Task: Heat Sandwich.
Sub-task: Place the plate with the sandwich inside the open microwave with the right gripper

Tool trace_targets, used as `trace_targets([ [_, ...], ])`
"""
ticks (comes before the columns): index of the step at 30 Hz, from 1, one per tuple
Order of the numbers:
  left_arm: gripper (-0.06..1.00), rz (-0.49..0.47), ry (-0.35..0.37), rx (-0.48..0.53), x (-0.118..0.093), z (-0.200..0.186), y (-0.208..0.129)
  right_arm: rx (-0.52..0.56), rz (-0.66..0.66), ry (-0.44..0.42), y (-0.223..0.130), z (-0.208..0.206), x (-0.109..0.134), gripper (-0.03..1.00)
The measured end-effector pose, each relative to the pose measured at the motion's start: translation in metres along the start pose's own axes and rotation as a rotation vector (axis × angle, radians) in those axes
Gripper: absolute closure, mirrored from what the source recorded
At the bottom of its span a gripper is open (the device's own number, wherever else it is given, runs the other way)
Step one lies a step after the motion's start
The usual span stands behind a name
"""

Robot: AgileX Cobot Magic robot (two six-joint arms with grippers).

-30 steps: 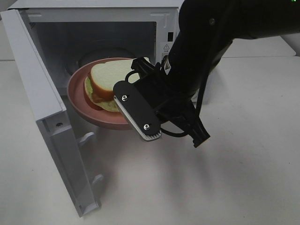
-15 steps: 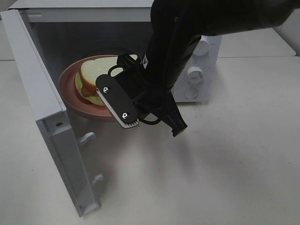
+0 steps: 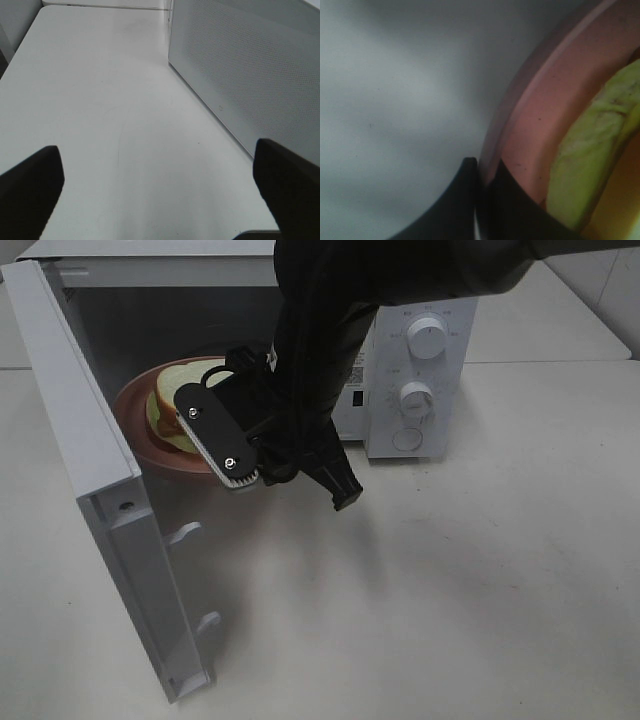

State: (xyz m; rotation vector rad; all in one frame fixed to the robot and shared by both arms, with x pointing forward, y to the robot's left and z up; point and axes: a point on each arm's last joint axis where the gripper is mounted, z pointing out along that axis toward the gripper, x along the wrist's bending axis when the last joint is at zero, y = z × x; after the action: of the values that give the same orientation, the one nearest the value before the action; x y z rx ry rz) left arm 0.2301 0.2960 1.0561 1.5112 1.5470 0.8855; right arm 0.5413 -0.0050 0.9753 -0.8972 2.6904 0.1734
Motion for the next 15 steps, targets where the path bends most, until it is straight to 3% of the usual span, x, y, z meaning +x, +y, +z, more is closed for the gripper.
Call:
trace_targets([
  [15,-0.03,0.000,0.000,0.000,0.000,0.000,0.000,0.040,0.041,-0.023,0.001,0.012,-0.037,0.92],
])
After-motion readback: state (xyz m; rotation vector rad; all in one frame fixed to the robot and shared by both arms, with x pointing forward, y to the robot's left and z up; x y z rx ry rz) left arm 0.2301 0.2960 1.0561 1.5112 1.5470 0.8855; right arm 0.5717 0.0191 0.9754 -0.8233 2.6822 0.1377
